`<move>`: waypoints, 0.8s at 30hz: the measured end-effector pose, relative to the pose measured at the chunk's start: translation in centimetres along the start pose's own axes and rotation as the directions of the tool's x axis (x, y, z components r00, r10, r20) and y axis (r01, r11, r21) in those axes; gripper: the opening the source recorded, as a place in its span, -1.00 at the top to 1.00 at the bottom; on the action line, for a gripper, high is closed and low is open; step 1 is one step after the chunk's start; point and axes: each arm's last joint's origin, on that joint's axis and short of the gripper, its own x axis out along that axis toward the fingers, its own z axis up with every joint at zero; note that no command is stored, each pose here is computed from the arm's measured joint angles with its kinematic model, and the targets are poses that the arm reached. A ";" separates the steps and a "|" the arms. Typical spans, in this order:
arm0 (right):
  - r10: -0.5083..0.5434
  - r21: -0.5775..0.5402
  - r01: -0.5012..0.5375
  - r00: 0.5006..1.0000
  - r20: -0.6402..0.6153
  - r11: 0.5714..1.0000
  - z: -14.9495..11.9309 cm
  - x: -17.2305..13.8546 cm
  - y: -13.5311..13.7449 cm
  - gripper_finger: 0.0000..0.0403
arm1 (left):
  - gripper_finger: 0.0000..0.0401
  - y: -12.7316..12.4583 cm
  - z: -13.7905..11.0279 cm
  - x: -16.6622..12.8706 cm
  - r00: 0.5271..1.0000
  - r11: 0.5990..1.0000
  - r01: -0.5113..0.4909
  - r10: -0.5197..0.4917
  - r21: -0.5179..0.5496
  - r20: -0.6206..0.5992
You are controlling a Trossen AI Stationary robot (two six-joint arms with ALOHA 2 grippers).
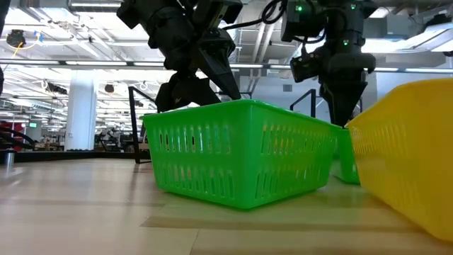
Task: Stack baskets on shelf by color
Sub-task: Stack the top green bin on top of the green bin on the shelf
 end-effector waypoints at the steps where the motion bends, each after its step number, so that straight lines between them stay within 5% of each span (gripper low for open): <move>1: -0.001 -0.004 0.001 1.000 -0.002 1.000 0.0 0.0 -0.1 0.05 | 0.34 0.0 0.0 0.0 1.000 1.000 0.000 0.000 0.000 -0.001; 16: 0.015 0.014 -0.013 0.995 -0.098 1.000 -2.0 2.6 -0.7 0.07 | 0.34 0.0 0.0 0.0 1.000 1.000 -0.003 0.003 0.000 -0.004; 24: 0.036 0.017 -0.036 0.999 -0.027 0.999 -1.3 2.7 -0.6 0.07 | 0.34 0.0 0.0 0.0 1.000 1.000 -0.003 0.003 0.000 -0.003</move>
